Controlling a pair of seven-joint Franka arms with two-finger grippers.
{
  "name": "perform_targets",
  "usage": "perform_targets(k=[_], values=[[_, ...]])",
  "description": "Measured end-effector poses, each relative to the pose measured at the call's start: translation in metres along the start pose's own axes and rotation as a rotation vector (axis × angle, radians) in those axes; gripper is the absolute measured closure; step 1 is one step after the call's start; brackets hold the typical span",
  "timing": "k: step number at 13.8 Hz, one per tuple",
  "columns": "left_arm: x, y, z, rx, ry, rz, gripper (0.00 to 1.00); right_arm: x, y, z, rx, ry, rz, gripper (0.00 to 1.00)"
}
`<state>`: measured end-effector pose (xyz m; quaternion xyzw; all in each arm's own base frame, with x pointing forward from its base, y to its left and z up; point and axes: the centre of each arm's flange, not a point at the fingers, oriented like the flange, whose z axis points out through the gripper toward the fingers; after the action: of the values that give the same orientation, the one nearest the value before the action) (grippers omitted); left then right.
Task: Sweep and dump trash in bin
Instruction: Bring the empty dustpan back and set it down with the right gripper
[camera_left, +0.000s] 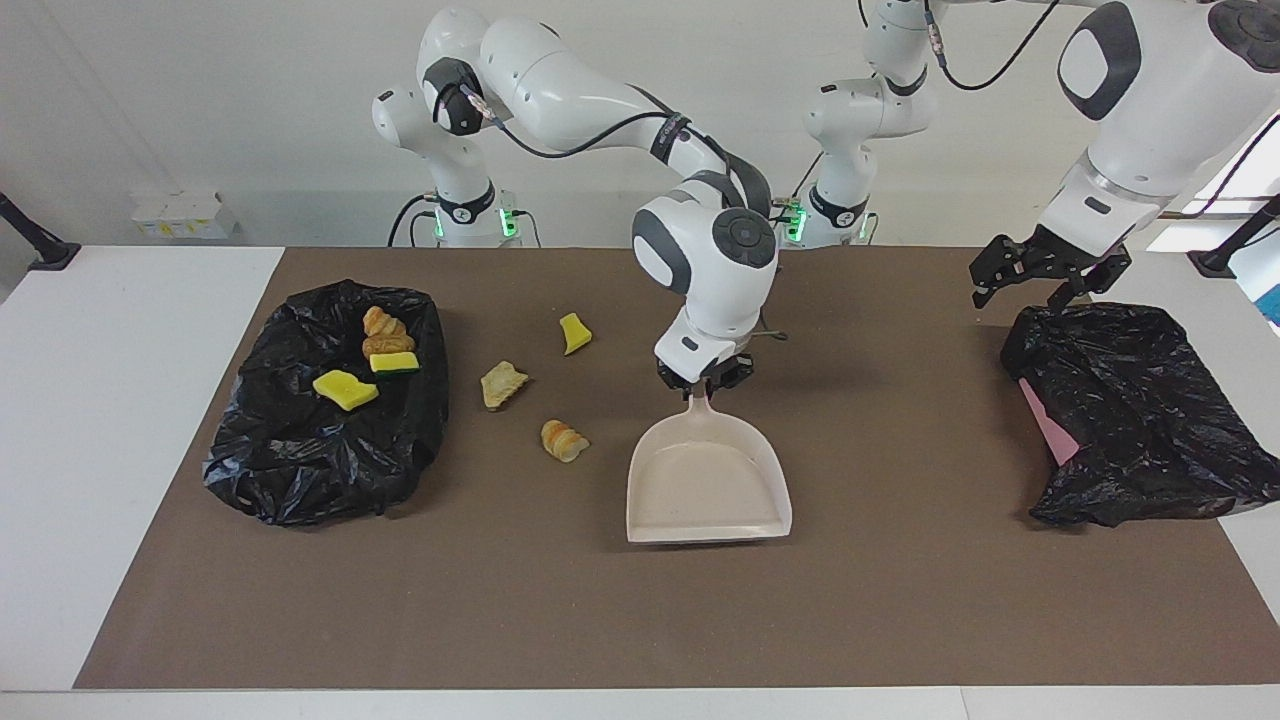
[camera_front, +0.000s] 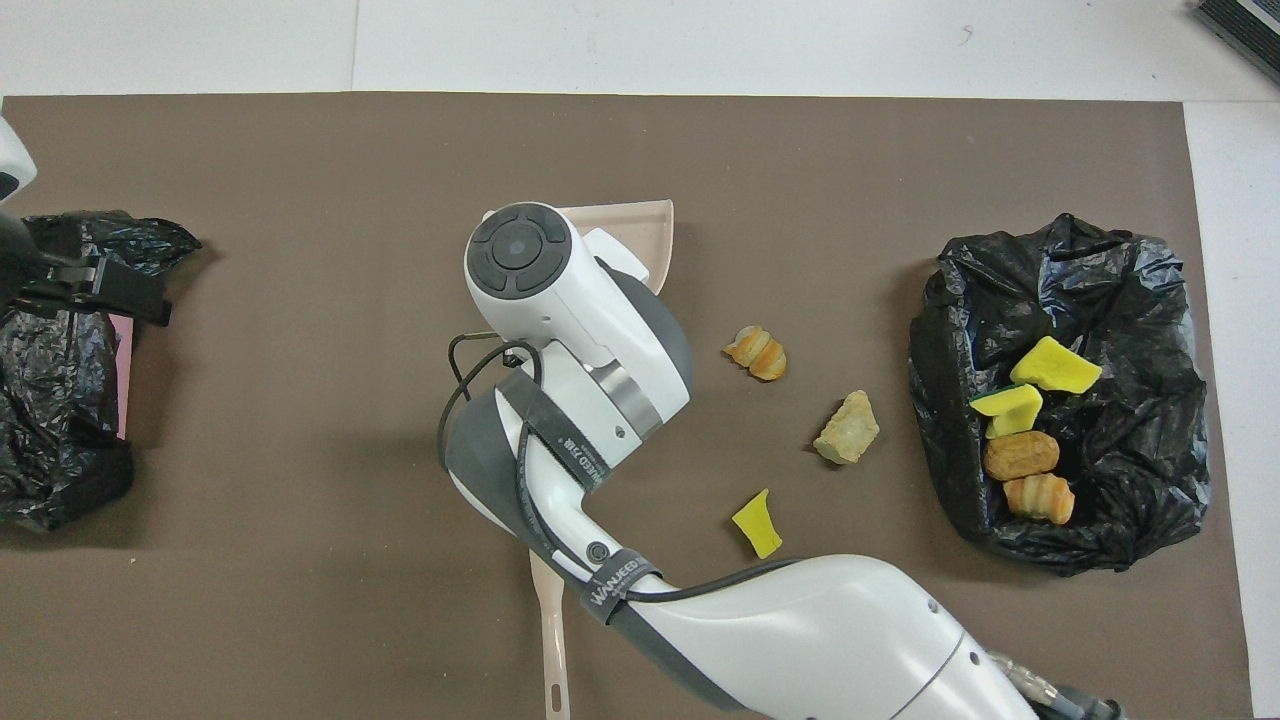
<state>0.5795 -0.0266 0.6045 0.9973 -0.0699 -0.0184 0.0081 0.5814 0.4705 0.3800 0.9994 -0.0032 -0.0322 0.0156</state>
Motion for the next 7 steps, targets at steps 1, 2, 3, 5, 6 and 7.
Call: perform_targets(k=[1, 2, 3, 5, 6, 7], values=[[0.0, 0.0, 0.0, 0.0, -0.001, 0.001, 0.0, -0.003, -0.008, 0.003, 0.011, 0.005, 0.008, 0.69], [0.0, 0.0, 0.001, 0.0, -0.002, 0.001, 0.0, -0.005, -0.014, 0.007, 0.018, 0.007, 0.01, 0.69], [0.0, 0.0, 0.001, 0.0, -0.002, 0.001, 0.0, -0.007, -0.019, 0.009, 0.031, 0.01, 0.013, 0.69], [0.0, 0.0, 0.002, 0.0, -0.004, 0.002, 0.0, -0.011, -0.027, 0.014, 0.056, -0.002, 0.026, 0.69], [0.0, 0.0, 0.003, 0.0, -0.006, 0.002, 0.0, -0.011, -0.028, 0.018, 0.058, -0.011, 0.028, 0.69], [0.0, 0.0, 0.003, -0.001, -0.007, 0.002, 0.0, -0.011, -0.029, 0.024, 0.055, -0.019, 0.027, 0.69]])
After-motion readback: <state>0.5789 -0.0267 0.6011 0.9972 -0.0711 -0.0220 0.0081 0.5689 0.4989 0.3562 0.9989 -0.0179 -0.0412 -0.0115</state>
